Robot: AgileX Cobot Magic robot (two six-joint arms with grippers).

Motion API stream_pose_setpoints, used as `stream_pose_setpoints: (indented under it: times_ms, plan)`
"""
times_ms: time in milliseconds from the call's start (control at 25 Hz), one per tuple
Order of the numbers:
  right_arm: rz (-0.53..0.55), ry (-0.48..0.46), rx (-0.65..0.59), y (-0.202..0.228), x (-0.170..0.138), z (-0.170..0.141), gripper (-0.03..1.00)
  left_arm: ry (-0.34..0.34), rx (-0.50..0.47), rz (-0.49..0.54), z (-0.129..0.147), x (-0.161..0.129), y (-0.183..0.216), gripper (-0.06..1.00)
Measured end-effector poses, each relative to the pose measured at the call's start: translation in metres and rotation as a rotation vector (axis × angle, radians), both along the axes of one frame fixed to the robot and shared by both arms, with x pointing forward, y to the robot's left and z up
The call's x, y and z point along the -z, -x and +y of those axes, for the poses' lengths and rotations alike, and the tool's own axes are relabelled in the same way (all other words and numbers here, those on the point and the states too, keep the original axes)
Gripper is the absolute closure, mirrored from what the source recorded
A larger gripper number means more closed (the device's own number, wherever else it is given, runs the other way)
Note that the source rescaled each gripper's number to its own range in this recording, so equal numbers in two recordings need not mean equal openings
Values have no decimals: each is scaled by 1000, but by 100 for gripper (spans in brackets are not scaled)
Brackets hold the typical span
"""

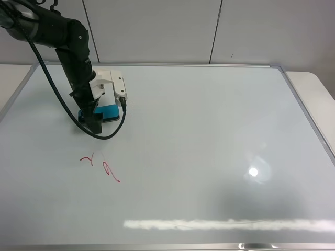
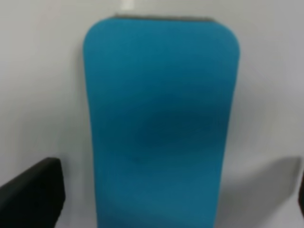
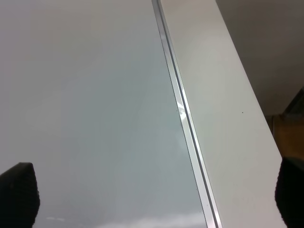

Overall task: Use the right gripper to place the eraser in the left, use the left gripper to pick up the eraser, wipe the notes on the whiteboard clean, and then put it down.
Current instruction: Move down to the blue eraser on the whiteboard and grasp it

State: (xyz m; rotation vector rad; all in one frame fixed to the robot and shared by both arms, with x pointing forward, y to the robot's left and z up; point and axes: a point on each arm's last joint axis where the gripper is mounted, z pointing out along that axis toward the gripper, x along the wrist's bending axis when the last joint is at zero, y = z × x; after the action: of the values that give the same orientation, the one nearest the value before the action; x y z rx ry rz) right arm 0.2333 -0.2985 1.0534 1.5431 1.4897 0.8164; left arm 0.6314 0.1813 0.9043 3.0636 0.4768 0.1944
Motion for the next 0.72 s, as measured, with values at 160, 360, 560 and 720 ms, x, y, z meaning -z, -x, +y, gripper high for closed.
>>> stream_pose_setpoints:
  times_ms: [160, 360, 560, 720]
  plan:
    - [0, 0, 0, 0, 0, 0, -3, 4, -5, 2, 0, 0, 0, 44]
    - [0, 0, 0, 0, 0, 0, -3, -3, -9, 10, 0, 0, 1, 87]
    - [0, 0, 0, 0, 0, 0, -3, -4, -28, 16, 1, 0, 1, 87]
    - [0, 0, 0, 0, 0, 0, -3, 1, -89, 21, 1, 0, 2, 87]
